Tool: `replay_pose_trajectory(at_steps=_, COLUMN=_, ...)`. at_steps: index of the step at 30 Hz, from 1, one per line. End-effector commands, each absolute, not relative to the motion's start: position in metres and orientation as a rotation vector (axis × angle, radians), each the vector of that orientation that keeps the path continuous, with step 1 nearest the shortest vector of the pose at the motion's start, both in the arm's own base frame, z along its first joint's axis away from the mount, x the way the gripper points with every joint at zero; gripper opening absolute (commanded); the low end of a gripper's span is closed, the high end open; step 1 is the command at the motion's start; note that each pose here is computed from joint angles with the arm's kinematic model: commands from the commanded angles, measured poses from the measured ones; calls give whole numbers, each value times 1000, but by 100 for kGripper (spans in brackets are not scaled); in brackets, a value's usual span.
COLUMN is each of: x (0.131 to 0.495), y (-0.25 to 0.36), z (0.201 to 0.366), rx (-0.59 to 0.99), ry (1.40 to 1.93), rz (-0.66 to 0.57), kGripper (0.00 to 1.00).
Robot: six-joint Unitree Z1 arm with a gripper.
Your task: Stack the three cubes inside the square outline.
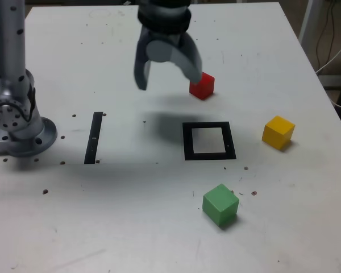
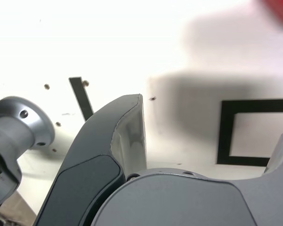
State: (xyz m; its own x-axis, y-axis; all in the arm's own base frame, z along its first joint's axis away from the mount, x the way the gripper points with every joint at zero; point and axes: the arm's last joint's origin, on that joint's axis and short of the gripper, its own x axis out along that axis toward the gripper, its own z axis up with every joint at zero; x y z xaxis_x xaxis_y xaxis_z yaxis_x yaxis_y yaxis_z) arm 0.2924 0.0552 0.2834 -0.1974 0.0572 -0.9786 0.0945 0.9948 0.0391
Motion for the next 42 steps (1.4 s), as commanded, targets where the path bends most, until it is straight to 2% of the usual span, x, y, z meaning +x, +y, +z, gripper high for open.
replay_pose_trajectory(at_steps=1, x=297, y=62, z=282, rx=108, ry=1780, rz=-32, kGripper=100)
replay_pose_trajectory(at_steps=7, x=315, y=82, z=283, rx=105, ry=1780, rz=-33, kGripper=100)
replay_pose_trajectory(at_steps=18, x=345, y=115, z=268, rx=101, ry=1781, rz=-53, kGripper=100)
replay_pose_trajectory(at_steps=30, x=354, y=129, z=263, rx=127, ry=1782, rz=-82, kGripper=100)
replay_pose_trajectory(at_steps=36, x=355, y=131, z=263, rx=227, ry=1780, rz=-156, kGripper=100)
replay_pose_trajectory(at_steps=42, x=357, y=132, z=264, rx=335, ry=1746, rz=-273, kGripper=100)
